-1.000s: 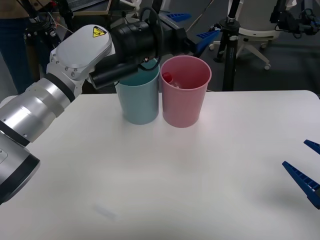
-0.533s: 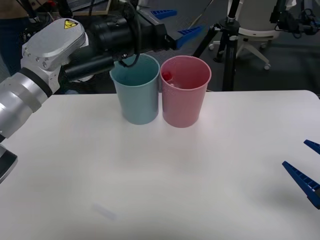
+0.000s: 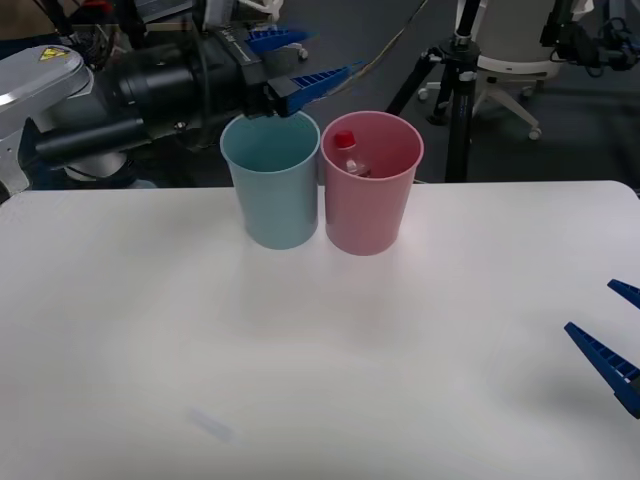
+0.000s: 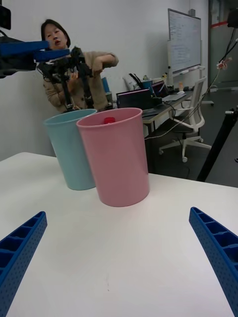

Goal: Grasp the object on the table and drop it into the matching bin: aluminum can to the light blue bin, PET bottle to the pink bin.

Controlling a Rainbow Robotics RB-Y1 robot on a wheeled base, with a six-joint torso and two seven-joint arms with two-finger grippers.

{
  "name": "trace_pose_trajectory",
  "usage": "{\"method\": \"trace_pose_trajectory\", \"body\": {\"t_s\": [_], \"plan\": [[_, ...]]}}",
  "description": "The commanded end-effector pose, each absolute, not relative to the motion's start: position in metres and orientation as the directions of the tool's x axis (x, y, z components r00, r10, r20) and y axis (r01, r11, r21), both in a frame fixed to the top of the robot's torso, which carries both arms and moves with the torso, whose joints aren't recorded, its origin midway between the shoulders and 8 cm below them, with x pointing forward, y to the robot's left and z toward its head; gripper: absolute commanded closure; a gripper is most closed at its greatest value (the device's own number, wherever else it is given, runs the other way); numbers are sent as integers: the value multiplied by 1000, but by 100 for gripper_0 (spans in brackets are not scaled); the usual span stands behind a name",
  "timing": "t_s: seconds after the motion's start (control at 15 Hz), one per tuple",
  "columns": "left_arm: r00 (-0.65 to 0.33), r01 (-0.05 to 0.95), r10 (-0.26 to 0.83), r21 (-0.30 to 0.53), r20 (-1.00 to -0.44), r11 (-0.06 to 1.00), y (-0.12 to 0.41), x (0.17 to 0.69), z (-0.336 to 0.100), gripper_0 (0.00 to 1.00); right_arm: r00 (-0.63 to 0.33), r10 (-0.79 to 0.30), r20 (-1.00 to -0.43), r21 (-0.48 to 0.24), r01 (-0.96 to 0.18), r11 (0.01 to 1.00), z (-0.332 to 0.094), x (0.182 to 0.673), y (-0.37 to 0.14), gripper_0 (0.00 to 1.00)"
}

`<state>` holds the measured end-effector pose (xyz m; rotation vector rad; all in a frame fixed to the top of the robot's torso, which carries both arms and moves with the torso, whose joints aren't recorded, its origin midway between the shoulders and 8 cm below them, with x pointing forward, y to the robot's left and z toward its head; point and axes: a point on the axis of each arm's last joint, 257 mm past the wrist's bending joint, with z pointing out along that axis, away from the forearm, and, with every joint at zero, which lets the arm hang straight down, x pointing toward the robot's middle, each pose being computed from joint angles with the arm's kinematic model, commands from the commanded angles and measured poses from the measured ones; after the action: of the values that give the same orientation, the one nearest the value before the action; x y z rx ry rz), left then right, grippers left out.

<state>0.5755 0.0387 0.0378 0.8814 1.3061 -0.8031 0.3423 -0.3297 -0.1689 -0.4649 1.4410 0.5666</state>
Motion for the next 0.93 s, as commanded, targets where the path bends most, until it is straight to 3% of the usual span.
{"method": "trace_pose_trajectory", "body": {"t_s": [0.07,0.93], "plan": [[86,882,-20,67,-996,467,65,565,37,0,41,82,-996,39,-618,785,-169,342,-330,0],[130,813,-17,97,-991,574,193,497,-6,0,41,82,-996,39,-618,785,-169,342,-330,0]]}}
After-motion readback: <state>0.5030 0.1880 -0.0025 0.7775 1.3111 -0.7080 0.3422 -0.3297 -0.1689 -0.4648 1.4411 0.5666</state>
